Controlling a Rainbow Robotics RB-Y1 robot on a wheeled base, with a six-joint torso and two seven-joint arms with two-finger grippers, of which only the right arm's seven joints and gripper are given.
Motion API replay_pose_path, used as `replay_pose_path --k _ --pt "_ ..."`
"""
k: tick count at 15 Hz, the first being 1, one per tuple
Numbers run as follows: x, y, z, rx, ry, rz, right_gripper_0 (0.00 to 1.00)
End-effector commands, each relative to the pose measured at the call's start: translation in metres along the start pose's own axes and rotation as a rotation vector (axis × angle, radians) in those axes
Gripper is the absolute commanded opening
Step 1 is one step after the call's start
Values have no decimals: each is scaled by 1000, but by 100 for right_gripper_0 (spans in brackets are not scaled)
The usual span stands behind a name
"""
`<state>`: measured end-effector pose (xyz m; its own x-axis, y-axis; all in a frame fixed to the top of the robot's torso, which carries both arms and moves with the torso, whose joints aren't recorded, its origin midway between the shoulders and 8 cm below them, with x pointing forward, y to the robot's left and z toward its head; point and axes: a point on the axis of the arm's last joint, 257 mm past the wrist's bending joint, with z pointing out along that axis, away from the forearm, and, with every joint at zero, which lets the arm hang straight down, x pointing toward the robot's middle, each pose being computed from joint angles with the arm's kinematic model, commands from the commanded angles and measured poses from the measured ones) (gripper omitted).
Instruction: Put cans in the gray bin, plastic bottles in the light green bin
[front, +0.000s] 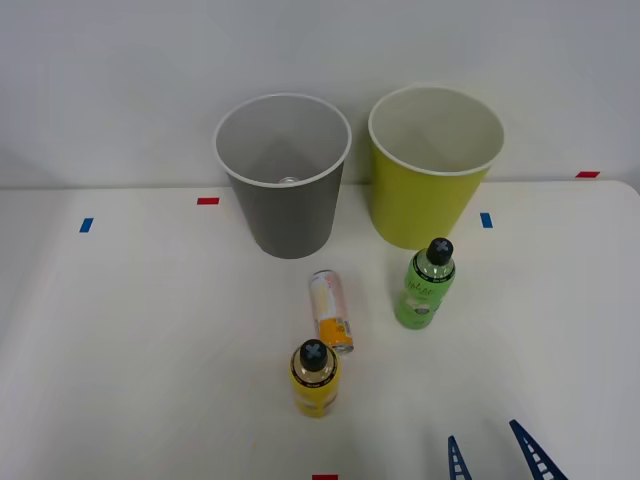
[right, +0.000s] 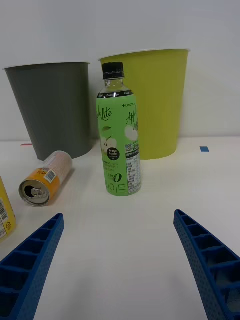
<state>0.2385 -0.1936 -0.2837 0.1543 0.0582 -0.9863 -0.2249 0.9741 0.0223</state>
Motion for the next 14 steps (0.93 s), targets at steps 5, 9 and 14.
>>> replay_pose_path --k 5,9,14 --pt "0 0 0 0 0 0 75" --pt "0 0 0 0 0 0 75" --pt "0 0 0 0 0 0 75"
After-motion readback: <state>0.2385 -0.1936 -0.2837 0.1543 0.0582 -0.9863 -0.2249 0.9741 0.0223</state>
